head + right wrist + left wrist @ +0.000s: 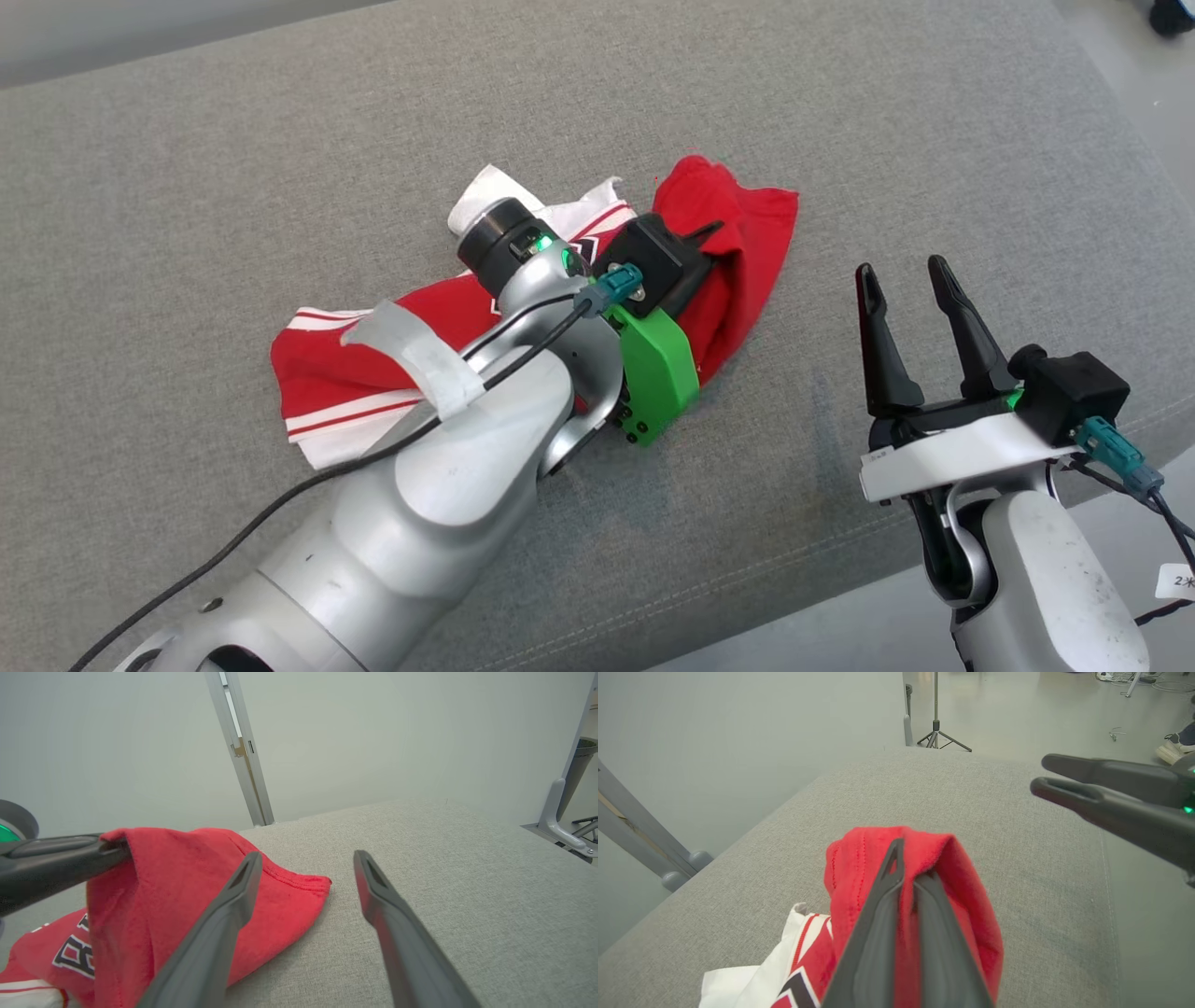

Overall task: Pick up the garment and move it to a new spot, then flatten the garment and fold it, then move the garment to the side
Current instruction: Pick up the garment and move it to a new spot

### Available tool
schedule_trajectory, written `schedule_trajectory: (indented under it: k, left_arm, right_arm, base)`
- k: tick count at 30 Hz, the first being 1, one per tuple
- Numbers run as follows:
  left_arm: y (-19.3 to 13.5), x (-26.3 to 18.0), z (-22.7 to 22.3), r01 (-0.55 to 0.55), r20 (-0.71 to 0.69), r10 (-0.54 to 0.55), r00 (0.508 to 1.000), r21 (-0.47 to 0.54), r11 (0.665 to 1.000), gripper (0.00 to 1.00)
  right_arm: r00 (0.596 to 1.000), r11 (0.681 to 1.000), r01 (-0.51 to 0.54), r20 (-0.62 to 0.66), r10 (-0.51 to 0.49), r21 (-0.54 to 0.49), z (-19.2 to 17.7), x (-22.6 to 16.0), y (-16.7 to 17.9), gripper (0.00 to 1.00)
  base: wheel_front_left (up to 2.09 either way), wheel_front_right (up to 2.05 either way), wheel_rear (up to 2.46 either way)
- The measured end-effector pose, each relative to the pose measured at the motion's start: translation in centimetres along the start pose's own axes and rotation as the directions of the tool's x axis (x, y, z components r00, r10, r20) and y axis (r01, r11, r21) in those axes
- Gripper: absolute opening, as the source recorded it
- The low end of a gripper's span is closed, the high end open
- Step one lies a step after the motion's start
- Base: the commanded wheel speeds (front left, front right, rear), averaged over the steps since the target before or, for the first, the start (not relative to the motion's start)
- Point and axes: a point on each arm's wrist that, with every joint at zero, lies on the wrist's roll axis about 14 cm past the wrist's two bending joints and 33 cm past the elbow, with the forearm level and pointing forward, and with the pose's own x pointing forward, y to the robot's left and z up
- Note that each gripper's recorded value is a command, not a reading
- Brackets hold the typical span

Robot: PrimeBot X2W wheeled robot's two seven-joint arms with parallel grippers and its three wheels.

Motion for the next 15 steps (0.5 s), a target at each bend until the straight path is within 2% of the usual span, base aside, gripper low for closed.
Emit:
schedule_trajectory:
  k: [1, 2, 9, 15]
  left_arm:
    - [-0.6, 0.2, -0.2, 0.020, 0.006, -0.020, 1.000, -0.014, 1.000, 0.84]
    - [-1.2, 0.3, -0.5, 0.043, 0.004, -0.043, 0.999, -0.023, 0.999, 1.00]
    - [-4.2, 0.2, 2.8, 0.149, 0.143, -0.149, 0.978, 0.011, 0.989, 1.00]
    - [-3.7, -1.1, 5.7, 0.107, 0.257, -0.105, 0.961, 0.006, 0.994, 1.00]
  right_arm:
    - [1.000, 1.000, 0.005, -0.004, -0.005, 0.000, -0.2, 0.0, -0.2, 1.00]
    - [1.000, 1.000, 0.008, -0.007, -0.008, 0.005, -0.3, 0.0, -0.2, 1.00]
    - [1.000, 1.000, 0.006, -0.005, -0.006, -0.001, -0.5, 1.0, -0.2, 1.00]
    - [1.000, 1.000, -0.013, 0.021, 0.013, -0.020, 0.2, 1.9, 0.3, 1.00]
  base:
    - [0.00, 0.00, 0.00]
    - [0.00, 0.00, 0.00]
    - [0.00, 0.00, 0.00]
    - [0.00, 0.00, 0.00]
